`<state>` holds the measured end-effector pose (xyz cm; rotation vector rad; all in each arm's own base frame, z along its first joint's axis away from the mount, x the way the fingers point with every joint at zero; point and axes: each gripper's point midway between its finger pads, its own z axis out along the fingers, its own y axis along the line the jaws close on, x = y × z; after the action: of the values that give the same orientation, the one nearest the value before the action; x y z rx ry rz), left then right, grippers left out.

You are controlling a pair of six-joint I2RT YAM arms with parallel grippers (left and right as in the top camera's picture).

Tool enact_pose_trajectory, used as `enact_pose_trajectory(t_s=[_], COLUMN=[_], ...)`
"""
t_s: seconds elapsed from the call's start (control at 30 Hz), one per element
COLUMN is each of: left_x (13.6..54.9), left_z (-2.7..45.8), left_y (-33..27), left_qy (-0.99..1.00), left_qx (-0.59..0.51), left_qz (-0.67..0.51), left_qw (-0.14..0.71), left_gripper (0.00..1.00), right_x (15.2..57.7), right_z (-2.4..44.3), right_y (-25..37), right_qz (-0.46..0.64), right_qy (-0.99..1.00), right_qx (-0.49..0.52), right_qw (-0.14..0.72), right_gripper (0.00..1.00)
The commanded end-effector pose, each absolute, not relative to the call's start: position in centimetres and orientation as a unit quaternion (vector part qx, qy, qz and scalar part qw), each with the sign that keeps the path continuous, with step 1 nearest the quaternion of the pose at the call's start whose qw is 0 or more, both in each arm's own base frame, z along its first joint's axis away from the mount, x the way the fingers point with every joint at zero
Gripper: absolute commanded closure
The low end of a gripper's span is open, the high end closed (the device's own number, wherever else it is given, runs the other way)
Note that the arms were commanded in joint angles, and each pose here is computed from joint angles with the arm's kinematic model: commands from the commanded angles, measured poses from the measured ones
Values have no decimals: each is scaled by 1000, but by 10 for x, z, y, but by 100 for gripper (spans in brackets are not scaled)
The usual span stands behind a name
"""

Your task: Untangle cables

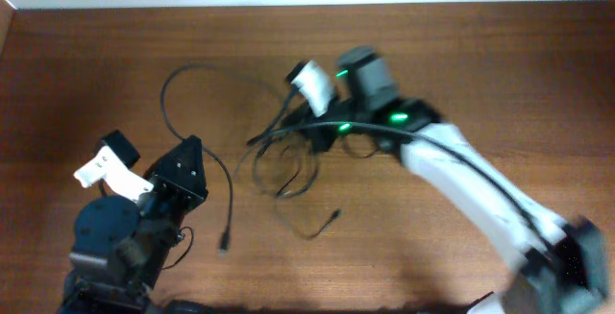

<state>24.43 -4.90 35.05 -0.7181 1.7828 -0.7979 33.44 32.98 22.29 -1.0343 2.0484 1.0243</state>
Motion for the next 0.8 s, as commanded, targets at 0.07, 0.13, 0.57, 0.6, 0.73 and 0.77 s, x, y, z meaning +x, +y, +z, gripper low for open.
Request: enact_pose_trajectory(t_s=[0.07, 0.13, 0.57, 0.6, 0.73, 0.77], left_x=[260, 273, 314, 317, 316, 315], left_z=[299, 295, 173, 154, 54, 40], left_y=[-70, -102, -193, -194, -187, -175], left_qy=[814, 846, 914, 924, 965, 973], left_qx=[-267, -133, 168, 166, 153, 148], left_qz=[-303, -318, -203, -196, -142, -108], left_qw=[417, 407, 309, 284, 156, 142], left_gripper=[100, 8, 36, 35, 36, 37], right_x=[256, 282, 289, 284, 325, 335], right_z=[377, 359, 385, 409, 426, 421], right_y=[303, 295, 269, 264, 202, 183], right_qz=[485, 416, 355, 349, 170, 118], right_qy=[618, 682, 731, 722, 784, 801], right_qx=[-464, -421, -367, -365, -257, -225], right_qw=[411, 430, 452, 472, 539, 542], right_gripper=[96, 96, 96, 96, 96, 96])
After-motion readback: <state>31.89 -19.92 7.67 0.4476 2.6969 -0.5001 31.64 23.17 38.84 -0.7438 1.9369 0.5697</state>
